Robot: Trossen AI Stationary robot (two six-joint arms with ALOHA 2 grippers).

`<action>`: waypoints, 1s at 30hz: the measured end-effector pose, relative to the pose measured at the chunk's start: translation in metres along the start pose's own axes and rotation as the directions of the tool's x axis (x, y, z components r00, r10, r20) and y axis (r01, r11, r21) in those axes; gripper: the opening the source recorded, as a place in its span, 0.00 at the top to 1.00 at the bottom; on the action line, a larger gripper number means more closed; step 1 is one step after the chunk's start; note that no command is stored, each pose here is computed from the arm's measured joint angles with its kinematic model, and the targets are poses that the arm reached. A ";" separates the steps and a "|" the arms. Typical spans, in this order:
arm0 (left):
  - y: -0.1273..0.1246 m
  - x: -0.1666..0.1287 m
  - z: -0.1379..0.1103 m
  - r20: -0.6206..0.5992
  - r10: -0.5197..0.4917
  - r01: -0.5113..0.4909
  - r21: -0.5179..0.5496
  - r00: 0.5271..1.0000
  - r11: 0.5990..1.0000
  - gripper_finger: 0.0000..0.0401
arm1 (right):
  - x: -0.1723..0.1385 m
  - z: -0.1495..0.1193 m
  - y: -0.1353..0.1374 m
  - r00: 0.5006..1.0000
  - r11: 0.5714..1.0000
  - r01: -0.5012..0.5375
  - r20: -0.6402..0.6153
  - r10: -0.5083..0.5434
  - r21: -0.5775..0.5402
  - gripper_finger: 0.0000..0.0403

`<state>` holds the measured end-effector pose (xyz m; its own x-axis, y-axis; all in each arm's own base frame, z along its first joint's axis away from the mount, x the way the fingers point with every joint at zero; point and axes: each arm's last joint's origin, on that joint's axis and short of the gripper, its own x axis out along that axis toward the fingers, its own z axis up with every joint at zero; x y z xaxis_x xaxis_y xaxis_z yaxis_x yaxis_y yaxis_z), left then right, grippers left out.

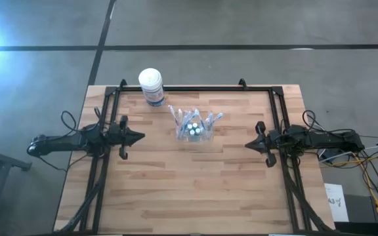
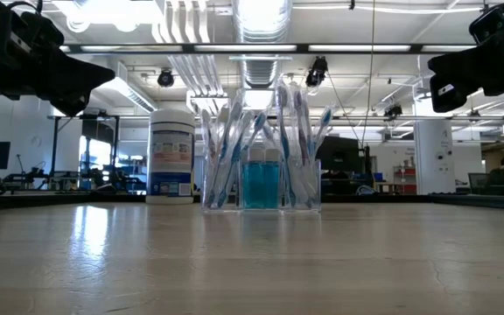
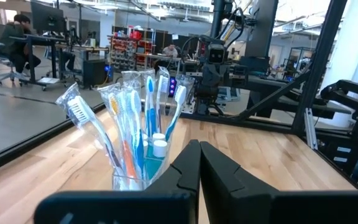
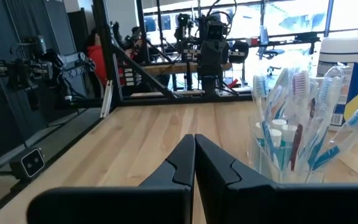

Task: Pick & Place toothbrushing station
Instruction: Return to Home Position

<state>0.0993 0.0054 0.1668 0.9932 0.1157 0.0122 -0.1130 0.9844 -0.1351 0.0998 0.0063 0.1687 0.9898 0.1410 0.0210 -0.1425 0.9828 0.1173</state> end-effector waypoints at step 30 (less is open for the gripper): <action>0.000 0.000 0.001 0.007 -0.004 0.004 -0.001 1.000 1.000 0.98 | 0.000 0.000 0.000 1.000 1.000 0.000 -0.001 0.000 0.000 0.98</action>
<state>0.0993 0.0053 0.1675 0.9935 0.1123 0.0196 -0.1086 0.9847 -0.1360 0.0998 0.0063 0.1686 0.9898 0.1410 0.0203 -0.1425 0.9828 0.1178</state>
